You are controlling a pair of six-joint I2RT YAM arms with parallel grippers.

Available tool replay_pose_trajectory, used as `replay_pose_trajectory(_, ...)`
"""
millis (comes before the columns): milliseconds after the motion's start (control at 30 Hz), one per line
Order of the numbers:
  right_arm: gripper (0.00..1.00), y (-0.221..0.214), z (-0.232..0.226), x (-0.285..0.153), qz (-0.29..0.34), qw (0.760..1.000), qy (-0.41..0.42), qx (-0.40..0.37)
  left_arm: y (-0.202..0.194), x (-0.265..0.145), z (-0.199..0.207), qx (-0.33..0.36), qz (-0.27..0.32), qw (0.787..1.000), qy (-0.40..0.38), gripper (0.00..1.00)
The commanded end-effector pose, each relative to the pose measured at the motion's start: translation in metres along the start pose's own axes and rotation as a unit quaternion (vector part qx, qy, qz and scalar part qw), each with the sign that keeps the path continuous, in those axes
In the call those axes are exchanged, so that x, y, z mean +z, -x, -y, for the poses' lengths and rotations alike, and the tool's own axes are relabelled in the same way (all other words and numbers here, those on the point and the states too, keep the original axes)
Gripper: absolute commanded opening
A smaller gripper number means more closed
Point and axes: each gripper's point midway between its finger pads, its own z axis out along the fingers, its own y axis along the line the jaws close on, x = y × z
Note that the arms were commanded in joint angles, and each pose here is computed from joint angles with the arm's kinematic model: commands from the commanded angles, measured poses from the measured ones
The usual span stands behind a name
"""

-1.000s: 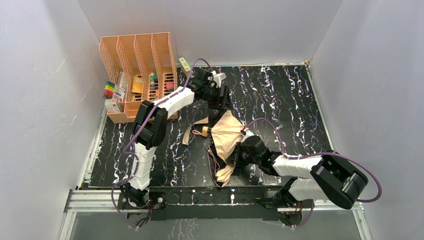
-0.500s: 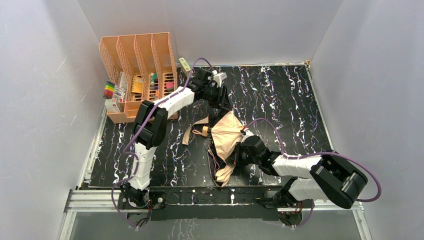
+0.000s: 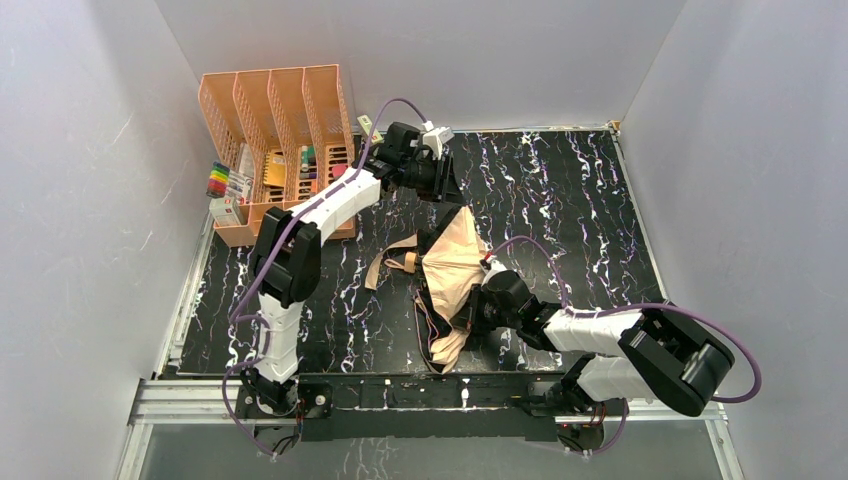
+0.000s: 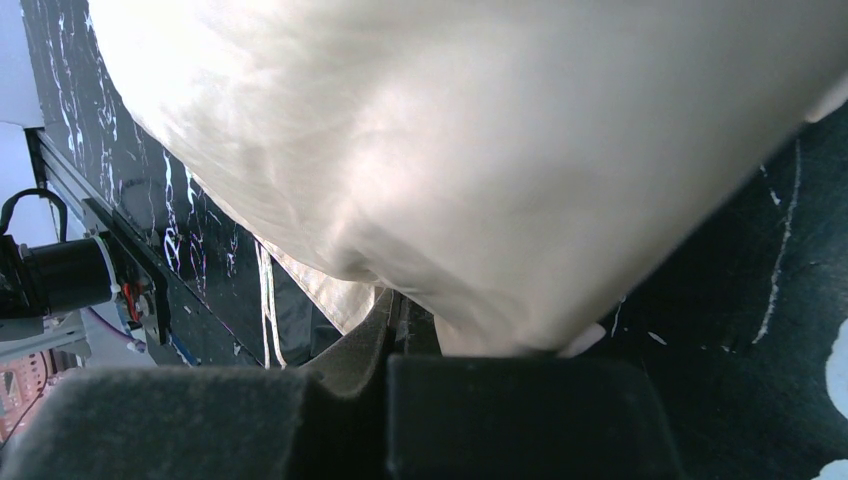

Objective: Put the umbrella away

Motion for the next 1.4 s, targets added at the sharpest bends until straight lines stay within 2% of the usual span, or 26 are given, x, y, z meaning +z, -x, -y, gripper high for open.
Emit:
replay_pose_trajectory(0,0.0,-0.043,0.058,-0.01,-0.071,0.992,-0.107,-0.007,0.013,-0.023,0.022,0.032,0.02,0.999,-0.003,0.35)
replay_pose_trajectory(100,0.0,-0.043,0.059,-0.01,-0.071,0.992,-0.107,-0.008,0.008,-0.021,0.017,0.029,0.013,0.999,0.004,0.4)
replay_pose_trajectory(267,0.0,-0.042,0.059,-0.009,-0.072,0.991,-0.109,-0.009,0.0,-0.016,0.001,0.021,0.003,0.999,0.029,0.63)
replay_pose_trajectory(333,0.0,-0.042,0.059,-0.009,-0.073,0.991,-0.109,-0.009,-0.003,-0.013,-0.006,0.015,-0.003,0.999,0.041,0.68)
replay_pose_trajectory(600,0.0,-0.042,0.061,-0.01,-0.072,0.991,-0.114,-0.01,-0.005,0.014,-0.028,0.032,-0.037,0.993,0.109,0.64)
replay_pose_trajectory(900,0.0,-0.045,0.064,-0.011,-0.073,0.99,-0.118,-0.007,-0.003,0.024,-0.05,0.08,-0.066,0.97,0.222,0.59)
replay_pose_trajectory(1133,0.0,-0.046,0.065,-0.011,-0.075,0.99,-0.12,-0.006,-0.014,0.038,-0.051,0.105,-0.088,0.959,0.246,0.62)
replay_pose_trajectory(1367,0.0,-0.047,0.066,-0.013,-0.074,0.99,-0.12,-0.005,-0.018,0.039,-0.06,0.114,-0.099,0.951,0.271,0.59)
